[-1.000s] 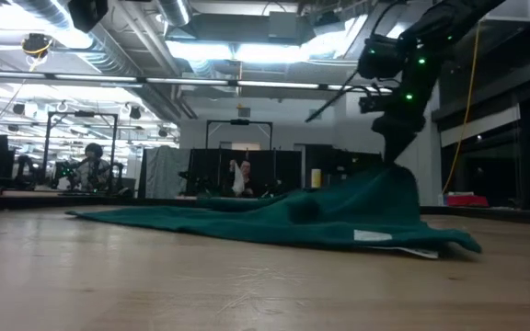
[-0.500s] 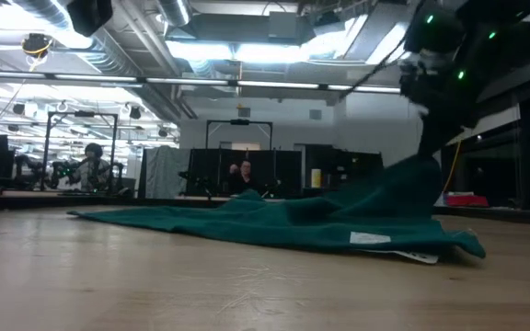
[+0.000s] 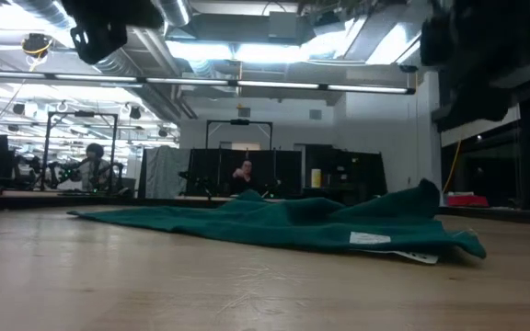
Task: Fold microfiber towels
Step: Prepare the green towel for folding
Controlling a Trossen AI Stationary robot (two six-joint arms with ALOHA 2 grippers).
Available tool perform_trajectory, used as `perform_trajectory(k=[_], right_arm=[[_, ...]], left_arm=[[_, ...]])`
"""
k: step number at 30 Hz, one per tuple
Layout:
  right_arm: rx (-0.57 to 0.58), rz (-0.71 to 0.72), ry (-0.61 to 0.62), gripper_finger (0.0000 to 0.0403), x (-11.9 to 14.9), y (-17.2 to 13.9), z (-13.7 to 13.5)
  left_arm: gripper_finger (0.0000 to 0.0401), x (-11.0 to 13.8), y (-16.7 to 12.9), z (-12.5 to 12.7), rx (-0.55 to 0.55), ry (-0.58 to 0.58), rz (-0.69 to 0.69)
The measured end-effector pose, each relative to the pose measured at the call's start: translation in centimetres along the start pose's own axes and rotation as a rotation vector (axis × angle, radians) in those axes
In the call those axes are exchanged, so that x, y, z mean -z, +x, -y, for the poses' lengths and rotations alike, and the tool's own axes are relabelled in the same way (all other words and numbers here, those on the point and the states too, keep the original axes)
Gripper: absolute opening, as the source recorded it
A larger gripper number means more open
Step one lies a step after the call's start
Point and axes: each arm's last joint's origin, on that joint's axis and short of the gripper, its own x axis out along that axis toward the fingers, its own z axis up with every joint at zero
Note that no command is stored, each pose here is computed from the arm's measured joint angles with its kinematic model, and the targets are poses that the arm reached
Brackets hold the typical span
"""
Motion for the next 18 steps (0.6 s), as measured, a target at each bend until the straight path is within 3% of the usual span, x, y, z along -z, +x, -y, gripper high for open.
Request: perform_trajectory(k=[2,7,12,16,18], right_arm=[[-0.066,0.012,-0.029,0.0311,0.5,0.6,-1.5],[-0.107,0.128,-0.077,0.0296,1.6,2.2,-4.3],[-0.211,0.245,-0.11,0.0258,1.4,3.1,-6.3],[-0.293,0.301,-0.094,0.0232,0.9,2.9,-7.1],[-0.339,0.339,-0.093,0.0224,0.7,2.7,-7.6]], left_arm=[[0.0002,0.0,0.0,-0.3,-0.051,-0.014,0.013],[0.0003,0.1,-1.5,-2.2,-0.237,-0.069,0.033],[0.0002,0.0,-2.5,-3.4,-0.236,-0.105,-0.092],[0.0003,0.5,-0.4,-3.6,-0.191,-0.095,-0.252],[0.0003,0.7,1.1,-3.5,-0.19,-0.099,-0.265]])
